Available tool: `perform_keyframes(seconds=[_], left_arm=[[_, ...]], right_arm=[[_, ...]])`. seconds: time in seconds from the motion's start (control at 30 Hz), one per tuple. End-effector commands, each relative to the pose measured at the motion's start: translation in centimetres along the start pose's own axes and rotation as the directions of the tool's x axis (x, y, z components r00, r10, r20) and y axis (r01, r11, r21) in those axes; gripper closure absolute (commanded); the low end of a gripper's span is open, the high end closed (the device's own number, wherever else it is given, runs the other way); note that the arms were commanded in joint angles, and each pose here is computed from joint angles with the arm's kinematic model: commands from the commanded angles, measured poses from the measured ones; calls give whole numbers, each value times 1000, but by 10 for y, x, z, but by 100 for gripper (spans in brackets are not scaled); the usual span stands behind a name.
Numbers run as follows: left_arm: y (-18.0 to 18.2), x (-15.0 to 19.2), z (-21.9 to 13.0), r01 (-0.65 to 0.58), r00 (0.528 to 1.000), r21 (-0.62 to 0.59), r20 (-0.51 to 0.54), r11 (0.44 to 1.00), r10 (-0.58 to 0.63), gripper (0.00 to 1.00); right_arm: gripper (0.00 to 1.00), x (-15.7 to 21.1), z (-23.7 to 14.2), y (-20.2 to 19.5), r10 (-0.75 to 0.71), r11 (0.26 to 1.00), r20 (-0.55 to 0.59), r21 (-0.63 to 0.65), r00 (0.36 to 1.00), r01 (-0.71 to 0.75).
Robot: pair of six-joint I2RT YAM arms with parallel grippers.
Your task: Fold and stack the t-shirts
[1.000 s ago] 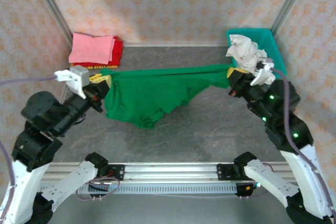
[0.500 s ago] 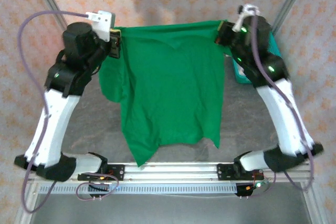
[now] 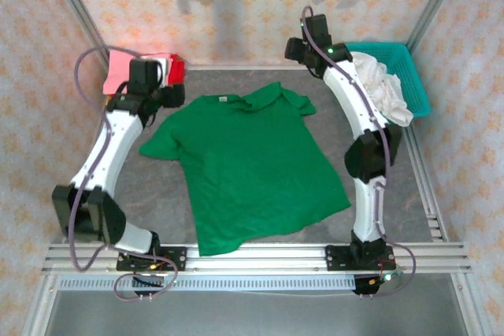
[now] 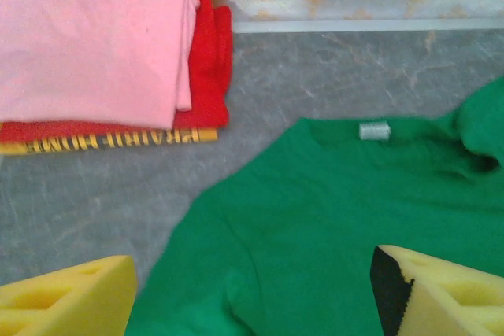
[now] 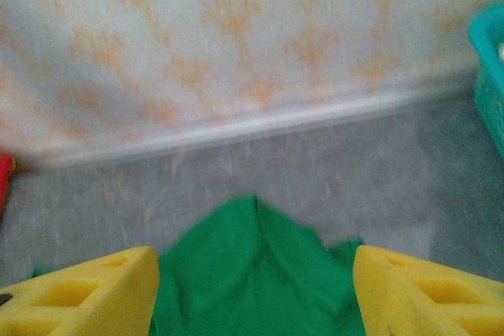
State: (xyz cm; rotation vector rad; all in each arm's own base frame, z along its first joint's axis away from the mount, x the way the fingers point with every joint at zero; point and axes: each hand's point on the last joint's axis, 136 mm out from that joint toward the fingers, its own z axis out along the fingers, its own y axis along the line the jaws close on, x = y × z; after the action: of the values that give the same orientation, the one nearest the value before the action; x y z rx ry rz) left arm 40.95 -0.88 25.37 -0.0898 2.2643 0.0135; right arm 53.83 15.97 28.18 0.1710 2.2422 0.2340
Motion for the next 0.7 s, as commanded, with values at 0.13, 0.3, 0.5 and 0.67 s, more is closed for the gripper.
perform_keyframes(seconds=[0.13,0.3,0.5,0.67], left_arm=[[-52,83,14,35,992,161,-129,986,-14,24],[-57,116,62,61,973,142,-230,988,-27,34],[-72,120,117,156,949,167,-298,974,-101,41],[-59,150,132,270,903,103,-372,957,-215,44]], right_arm=[[34,112,-63,-11,116,985,-84,-120,990,-125],[43,205,-35,-37,111,993,-262,-19,959,-120],[48,239,15,-35,128,992,-354,32,926,-125],[50,255,55,-39,163,985,-388,108,907,-131]])
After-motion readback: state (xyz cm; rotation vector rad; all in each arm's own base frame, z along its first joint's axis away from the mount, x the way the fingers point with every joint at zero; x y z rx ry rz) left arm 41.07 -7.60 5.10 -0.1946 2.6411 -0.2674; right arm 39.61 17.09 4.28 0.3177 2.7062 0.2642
